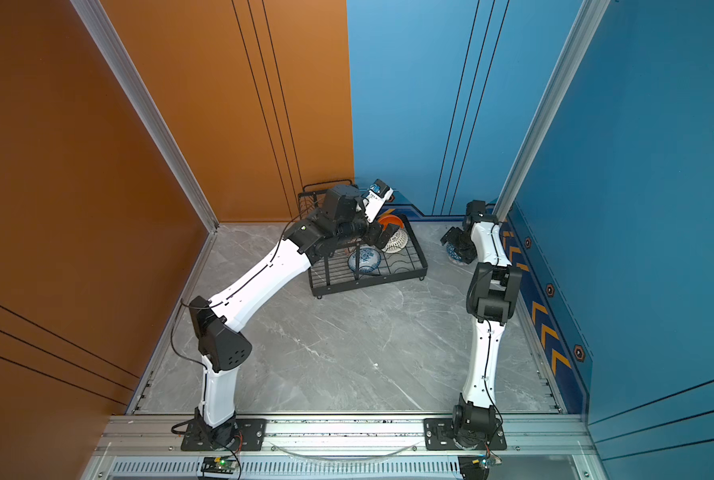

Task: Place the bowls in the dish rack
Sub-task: 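Lower right gripper onto the blue triangle bowl rim and close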

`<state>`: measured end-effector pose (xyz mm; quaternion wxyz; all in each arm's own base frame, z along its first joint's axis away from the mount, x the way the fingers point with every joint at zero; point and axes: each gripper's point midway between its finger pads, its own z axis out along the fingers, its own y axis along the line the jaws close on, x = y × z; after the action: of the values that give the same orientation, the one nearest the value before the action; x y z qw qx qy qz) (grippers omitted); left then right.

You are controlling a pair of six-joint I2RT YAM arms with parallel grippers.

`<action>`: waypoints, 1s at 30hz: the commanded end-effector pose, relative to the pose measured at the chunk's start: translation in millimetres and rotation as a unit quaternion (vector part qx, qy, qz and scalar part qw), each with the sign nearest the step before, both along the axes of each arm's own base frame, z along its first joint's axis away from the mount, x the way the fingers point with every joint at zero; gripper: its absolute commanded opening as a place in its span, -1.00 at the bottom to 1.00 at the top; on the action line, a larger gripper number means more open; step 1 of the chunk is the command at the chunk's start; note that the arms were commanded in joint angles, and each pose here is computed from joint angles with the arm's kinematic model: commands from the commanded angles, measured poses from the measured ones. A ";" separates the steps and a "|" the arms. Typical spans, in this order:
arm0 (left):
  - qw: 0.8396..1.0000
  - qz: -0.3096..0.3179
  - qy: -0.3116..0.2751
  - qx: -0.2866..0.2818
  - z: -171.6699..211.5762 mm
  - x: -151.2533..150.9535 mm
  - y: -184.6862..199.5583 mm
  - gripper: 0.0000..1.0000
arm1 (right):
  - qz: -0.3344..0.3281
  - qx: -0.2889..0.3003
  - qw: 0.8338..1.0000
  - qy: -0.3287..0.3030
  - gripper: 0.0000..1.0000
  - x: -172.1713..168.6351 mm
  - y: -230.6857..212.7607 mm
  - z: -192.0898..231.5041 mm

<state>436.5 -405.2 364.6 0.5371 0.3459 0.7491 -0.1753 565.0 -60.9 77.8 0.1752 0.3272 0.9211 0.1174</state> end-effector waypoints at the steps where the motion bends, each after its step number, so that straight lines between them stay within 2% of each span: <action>1: 1.000 0.005 -0.003 0.008 -4.2 2.7 0.6 0.96 | 0.019 -0.024 0.999 0.023 0.56 -5.3 2.4 -5.6; 16: 1.000 0.027 0.011 -0.006 -6.6 17.5 16.2 0.96 | 0.044 -0.056 0.996 0.057 0.00 -12.5 4.9 -29.0; 23: 0.999 0.035 0.014 -0.007 -5.9 19.8 23.5 0.96 | 0.049 -0.068 0.995 0.061 -0.43 -14.1 1.3 -27.0; 30: 0.999 0.035 0.014 -0.010 -3.8 18.1 23.0 0.96 | 0.043 -0.066 0.995 0.056 -0.73 -13.9 -1.1 -19.4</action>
<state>453.1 -386.9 355.3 0.5302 0.3218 0.7659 -0.1693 562.1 -61.7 60.6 0.1637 0.2754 0.9460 0.0490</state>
